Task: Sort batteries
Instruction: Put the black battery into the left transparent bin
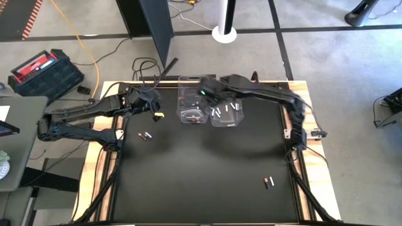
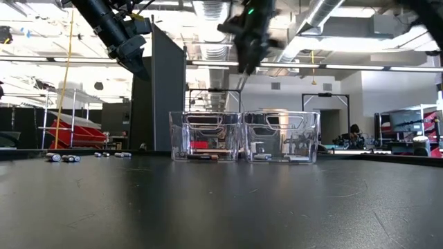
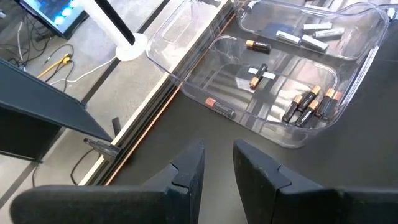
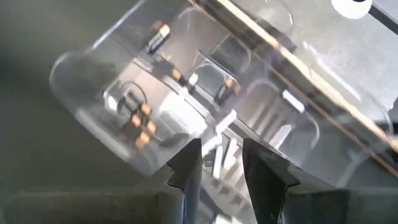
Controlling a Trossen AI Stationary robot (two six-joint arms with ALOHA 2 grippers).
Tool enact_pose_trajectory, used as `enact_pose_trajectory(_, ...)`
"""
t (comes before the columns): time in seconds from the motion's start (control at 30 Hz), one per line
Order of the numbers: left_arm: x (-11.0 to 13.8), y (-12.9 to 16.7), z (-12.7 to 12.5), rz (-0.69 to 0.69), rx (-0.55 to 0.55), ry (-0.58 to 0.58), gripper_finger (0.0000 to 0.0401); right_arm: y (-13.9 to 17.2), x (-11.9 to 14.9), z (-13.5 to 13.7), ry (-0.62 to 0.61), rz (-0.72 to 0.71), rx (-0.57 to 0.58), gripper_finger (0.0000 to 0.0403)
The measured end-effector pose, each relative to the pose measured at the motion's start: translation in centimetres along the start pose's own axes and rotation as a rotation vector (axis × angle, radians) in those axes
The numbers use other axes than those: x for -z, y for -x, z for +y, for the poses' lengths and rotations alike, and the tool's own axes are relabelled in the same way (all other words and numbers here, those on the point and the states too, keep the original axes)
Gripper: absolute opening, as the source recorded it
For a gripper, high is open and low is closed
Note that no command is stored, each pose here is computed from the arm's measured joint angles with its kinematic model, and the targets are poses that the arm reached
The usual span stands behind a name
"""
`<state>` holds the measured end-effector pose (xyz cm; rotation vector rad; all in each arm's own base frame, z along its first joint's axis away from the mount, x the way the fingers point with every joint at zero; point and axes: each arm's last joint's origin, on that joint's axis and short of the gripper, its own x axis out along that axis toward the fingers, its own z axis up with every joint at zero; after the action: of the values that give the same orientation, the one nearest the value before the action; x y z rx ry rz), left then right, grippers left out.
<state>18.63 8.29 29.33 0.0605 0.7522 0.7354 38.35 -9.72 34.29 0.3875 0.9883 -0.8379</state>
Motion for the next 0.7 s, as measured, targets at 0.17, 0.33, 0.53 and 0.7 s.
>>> enact_pose_trajectory(0.17, 0.0, 0.0, 0.0, 0.000, 0.000, 0.000, 0.0082, 3.8, 5.8, -0.3, -0.073, -0.029, 0.025, 0.0132)
enact_pose_trajectory(0.33, 0.0, 0.0, 0.0, 0.000, 0.000, 0.000, 0.0082, 6.6, 13.0, -0.6, -0.206, -0.024, -0.043, 0.0132)
enact_pose_trajectory(0.53, 0.0, 0.0, 0.0, 0.000, 0.000, 0.000, 0.0082, 8.8, 21.2, -0.2, -0.337, 0.029, -0.138, 0.0132)
enact_pose_trajectory(0.7, 0.0, 0.0, 0.0, -0.001, 0.000, 0.017, 0.0082, 10.2, 26.3, 0.5, -0.417, 0.080, -0.173, 0.0132)
